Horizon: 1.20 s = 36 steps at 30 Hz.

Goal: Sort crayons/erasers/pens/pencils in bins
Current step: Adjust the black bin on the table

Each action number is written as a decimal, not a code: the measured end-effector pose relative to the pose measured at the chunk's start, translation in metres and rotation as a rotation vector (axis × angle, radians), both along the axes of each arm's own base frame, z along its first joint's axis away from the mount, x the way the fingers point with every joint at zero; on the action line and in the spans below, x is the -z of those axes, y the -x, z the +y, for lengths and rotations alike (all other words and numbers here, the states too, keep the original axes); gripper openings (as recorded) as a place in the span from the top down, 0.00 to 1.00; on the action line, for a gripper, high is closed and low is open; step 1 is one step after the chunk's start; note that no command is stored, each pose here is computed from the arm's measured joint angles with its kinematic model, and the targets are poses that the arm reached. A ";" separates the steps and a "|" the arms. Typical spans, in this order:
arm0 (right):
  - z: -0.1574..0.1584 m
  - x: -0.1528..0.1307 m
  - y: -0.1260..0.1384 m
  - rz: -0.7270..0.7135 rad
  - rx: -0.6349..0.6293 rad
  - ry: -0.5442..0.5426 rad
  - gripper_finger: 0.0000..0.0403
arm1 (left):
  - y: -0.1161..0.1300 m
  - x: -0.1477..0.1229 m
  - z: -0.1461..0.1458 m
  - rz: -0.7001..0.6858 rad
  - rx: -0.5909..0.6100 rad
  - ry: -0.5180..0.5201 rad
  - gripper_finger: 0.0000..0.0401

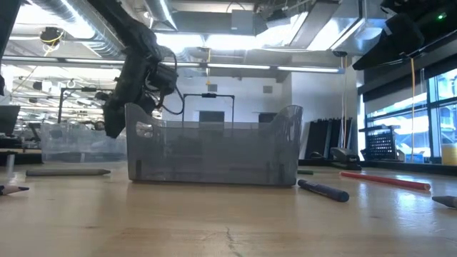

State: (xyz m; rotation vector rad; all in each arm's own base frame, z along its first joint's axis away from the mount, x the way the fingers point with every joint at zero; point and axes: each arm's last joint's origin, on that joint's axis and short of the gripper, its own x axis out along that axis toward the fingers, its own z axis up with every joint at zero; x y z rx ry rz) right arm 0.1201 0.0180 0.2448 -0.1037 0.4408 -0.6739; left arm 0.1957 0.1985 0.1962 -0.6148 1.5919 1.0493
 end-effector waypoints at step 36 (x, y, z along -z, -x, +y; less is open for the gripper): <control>-0.006 0.015 -0.014 -0.119 0.123 -0.082 0.58 | -0.173 -0.079 -0.120 -0.842 0.971 -0.473 0.78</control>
